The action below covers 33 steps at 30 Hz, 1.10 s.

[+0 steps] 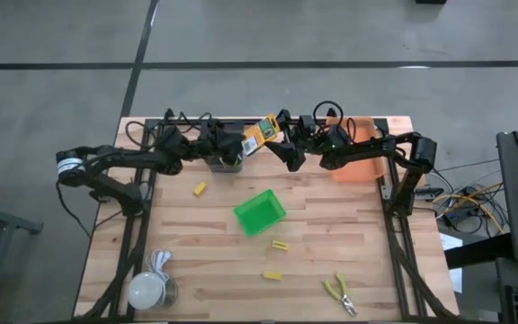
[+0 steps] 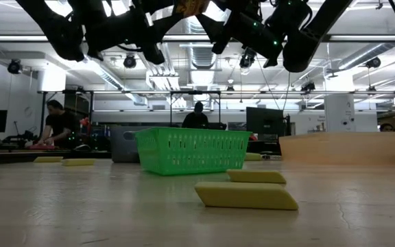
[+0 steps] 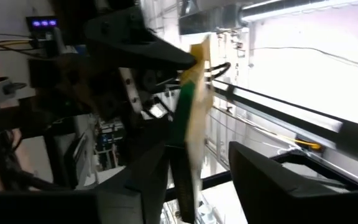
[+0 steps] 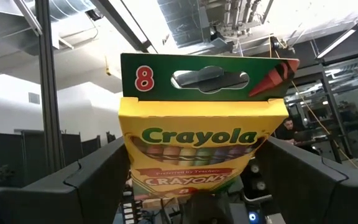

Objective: Pick & Place School Supplies
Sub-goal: Stack the yellow crayon box on the yellow crayon box in the black bin

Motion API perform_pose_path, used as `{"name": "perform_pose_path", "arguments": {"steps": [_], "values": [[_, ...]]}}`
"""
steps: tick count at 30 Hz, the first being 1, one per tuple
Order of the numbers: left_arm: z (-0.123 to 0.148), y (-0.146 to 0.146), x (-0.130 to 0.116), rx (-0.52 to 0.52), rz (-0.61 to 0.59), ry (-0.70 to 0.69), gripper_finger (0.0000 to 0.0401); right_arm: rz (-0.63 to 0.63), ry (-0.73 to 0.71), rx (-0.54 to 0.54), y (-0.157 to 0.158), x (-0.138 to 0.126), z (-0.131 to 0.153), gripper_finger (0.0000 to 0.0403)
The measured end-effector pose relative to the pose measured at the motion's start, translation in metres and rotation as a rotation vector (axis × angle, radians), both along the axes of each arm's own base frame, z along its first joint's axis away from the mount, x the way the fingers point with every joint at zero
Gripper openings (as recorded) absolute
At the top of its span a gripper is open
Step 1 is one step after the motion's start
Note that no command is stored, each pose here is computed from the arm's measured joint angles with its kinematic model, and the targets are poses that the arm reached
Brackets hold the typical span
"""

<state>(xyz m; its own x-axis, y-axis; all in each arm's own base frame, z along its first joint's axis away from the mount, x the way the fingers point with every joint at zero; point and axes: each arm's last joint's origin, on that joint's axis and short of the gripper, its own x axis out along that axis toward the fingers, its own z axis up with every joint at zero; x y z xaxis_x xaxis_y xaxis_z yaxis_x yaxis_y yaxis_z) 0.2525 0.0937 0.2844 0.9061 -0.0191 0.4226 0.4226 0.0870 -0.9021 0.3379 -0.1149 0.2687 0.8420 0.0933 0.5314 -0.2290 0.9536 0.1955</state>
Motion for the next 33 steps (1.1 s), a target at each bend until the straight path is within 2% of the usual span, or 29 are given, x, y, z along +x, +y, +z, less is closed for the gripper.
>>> {"name": "perform_pose_path", "arguments": {"steps": [10,16,33], "values": [[-0.0037,0.0008,0.0016,-0.018,0.006,0.039,0.0091,0.003,0.0,0.001,0.001,0.0003,0.0,0.0327],[-0.003,0.0009,0.0013,-0.013,0.015,0.032,0.006,0.003,-0.001,0.0,0.001,0.0002,0.0,0.0327],[-0.0031,0.0014,0.0013,-0.015,0.026,0.033,0.005,0.002,0.005,0.004,0.0009,0.0004,-0.0006,0.0327]]}}
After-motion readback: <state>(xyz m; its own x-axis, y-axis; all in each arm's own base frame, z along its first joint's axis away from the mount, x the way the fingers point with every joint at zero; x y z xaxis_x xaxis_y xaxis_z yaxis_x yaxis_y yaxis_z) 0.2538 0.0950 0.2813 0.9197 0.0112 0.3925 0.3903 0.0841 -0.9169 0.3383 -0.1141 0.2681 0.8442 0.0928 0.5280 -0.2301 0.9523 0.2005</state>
